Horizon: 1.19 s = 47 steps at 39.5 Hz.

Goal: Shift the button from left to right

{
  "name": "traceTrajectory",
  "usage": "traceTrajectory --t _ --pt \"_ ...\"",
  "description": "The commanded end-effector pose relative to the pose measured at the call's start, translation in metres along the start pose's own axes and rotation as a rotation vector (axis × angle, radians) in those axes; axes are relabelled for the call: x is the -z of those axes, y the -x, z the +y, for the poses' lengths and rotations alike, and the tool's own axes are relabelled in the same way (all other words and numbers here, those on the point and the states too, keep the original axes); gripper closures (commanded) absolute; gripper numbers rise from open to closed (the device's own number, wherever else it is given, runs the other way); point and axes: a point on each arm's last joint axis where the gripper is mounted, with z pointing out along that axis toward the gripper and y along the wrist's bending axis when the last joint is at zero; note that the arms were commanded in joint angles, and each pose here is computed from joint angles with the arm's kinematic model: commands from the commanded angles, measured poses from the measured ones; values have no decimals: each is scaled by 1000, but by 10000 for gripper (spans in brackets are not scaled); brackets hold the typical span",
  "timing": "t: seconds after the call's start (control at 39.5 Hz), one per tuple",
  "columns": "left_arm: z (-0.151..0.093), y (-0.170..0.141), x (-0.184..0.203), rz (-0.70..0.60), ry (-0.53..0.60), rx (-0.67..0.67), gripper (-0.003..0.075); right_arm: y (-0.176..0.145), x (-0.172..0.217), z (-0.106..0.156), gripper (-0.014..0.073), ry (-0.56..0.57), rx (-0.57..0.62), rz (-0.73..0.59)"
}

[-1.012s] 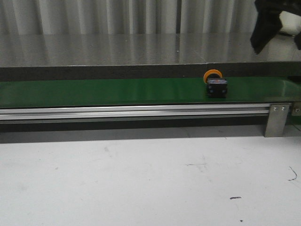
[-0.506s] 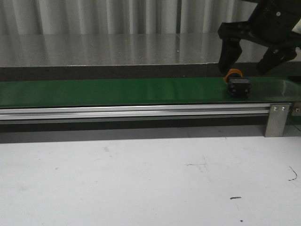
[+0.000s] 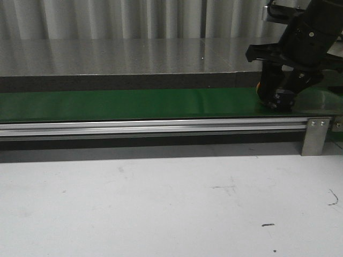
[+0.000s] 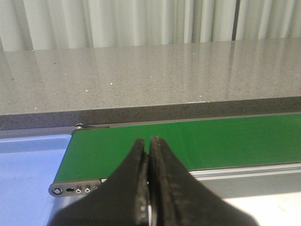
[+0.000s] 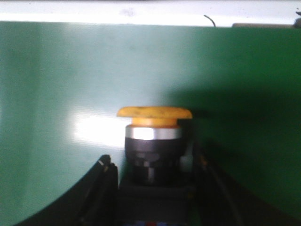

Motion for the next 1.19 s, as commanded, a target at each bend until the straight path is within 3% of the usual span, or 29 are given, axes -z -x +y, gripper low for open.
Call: traceTrajectory --t 0.0,0.15,0.28,0.63,0.83,1.01,1.16 --pt "1 16 2 -98 0 12 741 18 34 7 396 19 3 -118" --pt "1 16 2 -98 0 12 741 23 52 3 396 14 -5 -163" --pt "1 16 2 -98 0 12 741 27 72 -16 396 -16 -40 -206" --pt "1 16 2 -98 0 12 741 21 109 -125 396 -224 -217 -238" --pt "1 16 2 -98 0 12 741 7 96 -185 396 -305 -334 -204" --pt "1 16 2 -98 0 12 741 -8 72 -219 386 -333 -400 -147" --pt "1 16 2 -98 0 12 741 -13 61 -229 268 -343 -413 -123"
